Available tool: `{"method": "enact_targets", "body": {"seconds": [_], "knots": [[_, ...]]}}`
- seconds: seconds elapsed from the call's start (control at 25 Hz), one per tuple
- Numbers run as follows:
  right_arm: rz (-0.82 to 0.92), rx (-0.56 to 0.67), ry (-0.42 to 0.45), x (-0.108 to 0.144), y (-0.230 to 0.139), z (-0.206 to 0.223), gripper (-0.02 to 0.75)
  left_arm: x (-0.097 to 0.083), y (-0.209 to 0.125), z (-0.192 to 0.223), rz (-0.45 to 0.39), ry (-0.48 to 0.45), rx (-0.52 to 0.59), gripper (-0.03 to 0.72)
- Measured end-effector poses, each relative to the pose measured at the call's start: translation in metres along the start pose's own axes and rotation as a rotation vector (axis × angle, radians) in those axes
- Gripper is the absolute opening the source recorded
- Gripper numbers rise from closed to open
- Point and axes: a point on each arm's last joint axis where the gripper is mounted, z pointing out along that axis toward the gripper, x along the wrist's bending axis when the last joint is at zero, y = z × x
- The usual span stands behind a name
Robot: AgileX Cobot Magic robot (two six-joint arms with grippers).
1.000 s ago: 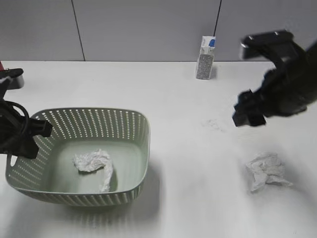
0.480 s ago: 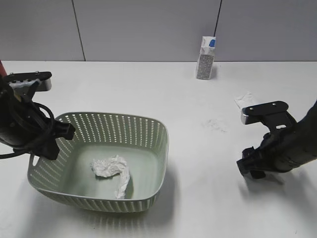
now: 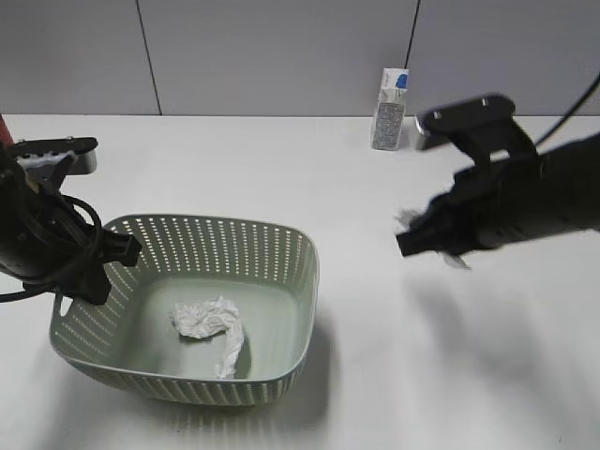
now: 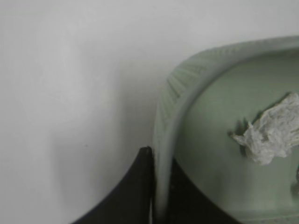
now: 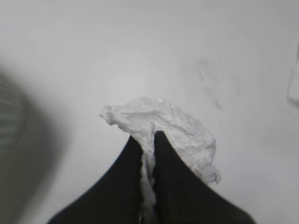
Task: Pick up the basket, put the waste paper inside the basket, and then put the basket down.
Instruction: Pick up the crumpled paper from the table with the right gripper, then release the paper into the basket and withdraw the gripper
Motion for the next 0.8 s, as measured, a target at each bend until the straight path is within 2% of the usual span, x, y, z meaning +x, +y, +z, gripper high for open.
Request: {"method": "enact_targets", "body": {"seconds": [0.12, 0.2, 0.36, 0.44, 0.48, 0.52, 0.6, 0.68, 0.8], "knots": [[-0.084, -0.139, 0.091, 0.038, 0.039, -0.031, 0.039, 0.000, 0.000, 0.000, 0.000, 0.000, 0.001, 0.003], [-0.135, -0.186, 0.154, 0.065, 0.055, -0.044, 0.039, 0.000, 0.000, 0.000, -0.002, -0.001, 0.001, 0.003], [-0.200, -0.197, 0.260, 0.111, 0.059, -0.049, 0.058, 0.000, 0.000, 0.000, -0.005, -0.004, 0.001, 0.003], [-0.180, -0.137, 0.283, 0.122, 0.052, -0.037, 0.153, -0.001, 0.000, 0.000, -0.008, -0.006, 0.000, 0.003], [-0.167, -0.104, 0.284, 0.123, 0.048, -0.028, 0.257, -0.001, 0.000, 0.000, -0.009, -0.007, -0.001, 0.003], [-0.159, -0.080, 0.283, 0.125, 0.045, -0.021, 0.325, -0.001, 0.000, 0.000, -0.009, -0.007, -0.003, 0.003], [-0.158, -0.036, 0.273, 0.126, 0.039, -0.007, 0.537, -0.001, 0.000, 0.000, -0.011, -0.009, -0.004, 0.003], [-0.167, -0.022, 0.266, 0.125, 0.038, -0.002, 0.615, -0.001, 0.000, 0.000, -0.012, -0.010, -0.005, 0.003], [-0.136, -0.046, 0.243, 0.115, 0.057, -0.006, 0.630, -0.001, 0.000, 0.000, -0.012, -0.010, -0.005, 0.003]]}}
